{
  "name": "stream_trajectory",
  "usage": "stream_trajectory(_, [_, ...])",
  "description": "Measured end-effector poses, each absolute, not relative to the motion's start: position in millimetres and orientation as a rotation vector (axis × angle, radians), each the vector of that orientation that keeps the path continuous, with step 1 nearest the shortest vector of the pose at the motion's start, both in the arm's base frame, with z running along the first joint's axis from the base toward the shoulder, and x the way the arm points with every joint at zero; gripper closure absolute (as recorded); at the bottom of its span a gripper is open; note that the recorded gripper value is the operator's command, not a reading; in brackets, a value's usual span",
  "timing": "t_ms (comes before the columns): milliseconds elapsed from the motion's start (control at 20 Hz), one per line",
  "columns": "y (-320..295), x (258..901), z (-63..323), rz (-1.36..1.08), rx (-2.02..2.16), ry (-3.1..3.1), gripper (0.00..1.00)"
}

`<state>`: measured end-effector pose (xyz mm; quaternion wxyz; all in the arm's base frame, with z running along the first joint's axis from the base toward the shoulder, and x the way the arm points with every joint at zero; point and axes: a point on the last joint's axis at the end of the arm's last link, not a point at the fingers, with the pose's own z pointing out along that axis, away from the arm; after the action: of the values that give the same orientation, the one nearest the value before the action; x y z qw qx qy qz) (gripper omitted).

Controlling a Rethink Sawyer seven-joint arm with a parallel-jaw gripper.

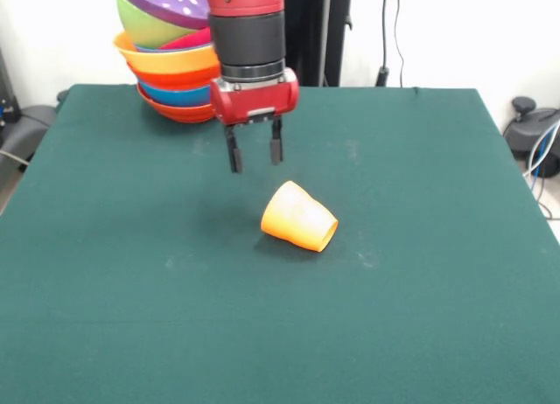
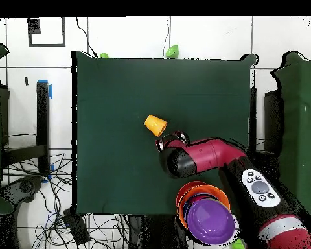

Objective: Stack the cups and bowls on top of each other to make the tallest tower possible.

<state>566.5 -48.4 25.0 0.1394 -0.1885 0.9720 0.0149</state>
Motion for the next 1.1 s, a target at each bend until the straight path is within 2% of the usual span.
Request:
stream_trajectory(600, [-9.5,562.0,-15.9,0.109,-0.461,2.721,0.0])
stream_trajectory(1100, [-16.5,560.5,-62.1,0.129,-0.408,2.739,0.0])
